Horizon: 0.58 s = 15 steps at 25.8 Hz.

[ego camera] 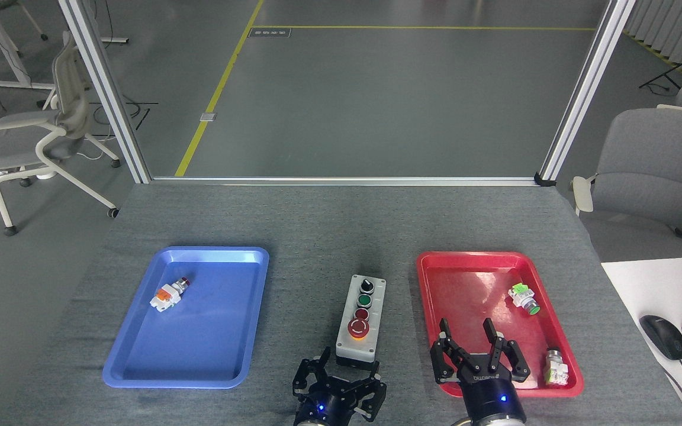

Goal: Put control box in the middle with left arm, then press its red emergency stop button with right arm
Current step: 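Lower the control box onto the table and release the left gripper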

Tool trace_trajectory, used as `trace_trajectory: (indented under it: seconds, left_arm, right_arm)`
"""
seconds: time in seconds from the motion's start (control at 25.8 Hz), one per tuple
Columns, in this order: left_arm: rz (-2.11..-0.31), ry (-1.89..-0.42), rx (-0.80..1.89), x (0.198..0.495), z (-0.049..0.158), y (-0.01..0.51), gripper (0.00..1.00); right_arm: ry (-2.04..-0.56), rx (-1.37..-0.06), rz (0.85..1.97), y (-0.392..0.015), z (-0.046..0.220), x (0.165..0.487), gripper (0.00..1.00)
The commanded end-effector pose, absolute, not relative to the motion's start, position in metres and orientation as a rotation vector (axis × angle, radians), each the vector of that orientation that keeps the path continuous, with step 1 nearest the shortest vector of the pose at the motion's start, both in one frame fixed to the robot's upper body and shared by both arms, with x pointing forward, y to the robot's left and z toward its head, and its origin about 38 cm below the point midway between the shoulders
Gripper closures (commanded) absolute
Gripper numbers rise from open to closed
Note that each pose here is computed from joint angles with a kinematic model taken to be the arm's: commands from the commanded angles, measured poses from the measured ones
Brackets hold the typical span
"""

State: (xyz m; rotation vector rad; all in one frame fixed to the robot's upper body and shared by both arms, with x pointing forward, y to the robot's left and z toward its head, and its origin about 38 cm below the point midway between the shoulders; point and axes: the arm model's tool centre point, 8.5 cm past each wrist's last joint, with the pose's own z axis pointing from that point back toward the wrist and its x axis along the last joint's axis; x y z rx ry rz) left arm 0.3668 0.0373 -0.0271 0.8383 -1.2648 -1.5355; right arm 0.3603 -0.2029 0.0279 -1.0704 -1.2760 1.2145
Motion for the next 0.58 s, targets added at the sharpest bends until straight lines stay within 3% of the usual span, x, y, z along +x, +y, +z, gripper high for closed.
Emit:
trace_trajectory:
  seconds: [0.0, 0.15, 0.27, 0.54]
  left_arm:
    - [-1.523, -1.248, 0.845, 0.351, -0.035, 0.059, 0.02]
    - [-1.466, -1.234, 0.857, 0.334, -0.037, 0.086, 0.02]
    - [-1.417, -1.246, 0.9, 0.327, -0.025, 0.114, 0.02]
    - [-1.246, -1.274, 1.097, 0.337, 0.031, 0.196, 0.02]
  right_arm:
    - [-1.293, -1.019, 1.249, -0.193, 0.026, 0.361, 0.46]
    - [-1.328, -0.995, 1.268, -0.177, 0.029, 0.361, 0.82]
    - [-1.361, -0.994, 1.281, -0.167, 0.035, 0.368, 1.0]
    - [-1.459, -0.944, 1.389, -0.125, 0.044, 0.379, 1.0]
